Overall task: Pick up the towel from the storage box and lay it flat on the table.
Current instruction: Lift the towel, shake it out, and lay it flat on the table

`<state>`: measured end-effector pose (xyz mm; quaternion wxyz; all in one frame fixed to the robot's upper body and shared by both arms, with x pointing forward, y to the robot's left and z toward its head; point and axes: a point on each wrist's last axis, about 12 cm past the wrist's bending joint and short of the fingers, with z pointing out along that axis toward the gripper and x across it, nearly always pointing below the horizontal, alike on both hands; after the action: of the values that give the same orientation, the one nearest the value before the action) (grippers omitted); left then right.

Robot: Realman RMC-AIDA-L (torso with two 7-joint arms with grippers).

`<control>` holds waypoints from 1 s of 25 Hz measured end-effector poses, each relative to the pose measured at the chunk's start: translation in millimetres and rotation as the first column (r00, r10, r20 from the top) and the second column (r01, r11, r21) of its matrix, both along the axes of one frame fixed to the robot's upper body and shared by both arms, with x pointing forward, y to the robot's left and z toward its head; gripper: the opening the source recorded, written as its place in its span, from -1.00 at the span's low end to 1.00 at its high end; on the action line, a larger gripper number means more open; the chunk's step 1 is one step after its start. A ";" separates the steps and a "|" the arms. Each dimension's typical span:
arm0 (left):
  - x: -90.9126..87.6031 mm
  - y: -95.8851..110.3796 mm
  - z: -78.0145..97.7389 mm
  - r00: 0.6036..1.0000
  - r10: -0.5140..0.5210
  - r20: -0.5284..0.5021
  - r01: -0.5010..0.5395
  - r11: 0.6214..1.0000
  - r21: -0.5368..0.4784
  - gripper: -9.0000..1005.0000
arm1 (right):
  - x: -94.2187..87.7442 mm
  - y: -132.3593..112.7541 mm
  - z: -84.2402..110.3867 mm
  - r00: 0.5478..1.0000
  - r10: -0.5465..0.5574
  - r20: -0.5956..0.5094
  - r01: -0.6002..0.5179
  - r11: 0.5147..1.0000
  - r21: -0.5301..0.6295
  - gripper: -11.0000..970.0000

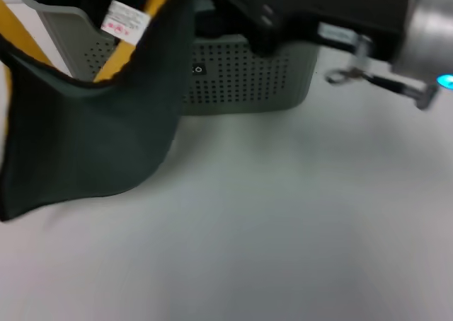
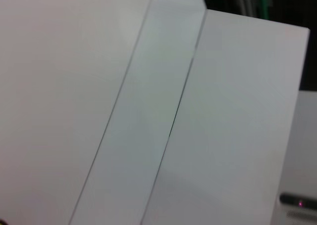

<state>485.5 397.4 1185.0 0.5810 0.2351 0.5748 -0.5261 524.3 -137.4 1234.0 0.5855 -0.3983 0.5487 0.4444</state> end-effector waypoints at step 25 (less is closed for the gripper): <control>58.6 -28.0 22.4 0.978 -0.114 -0.174 0.162 0.944 0.288 -0.95 | 1.3 -120.6 -33.1 0.982 0.091 -0.163 -0.100 0.994 -0.053 -0.79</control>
<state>544.2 369.4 1207.4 0.4539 0.3189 0.6734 -0.4888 525.6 -258.0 1200.9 0.5049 -0.4048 0.5877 0.4857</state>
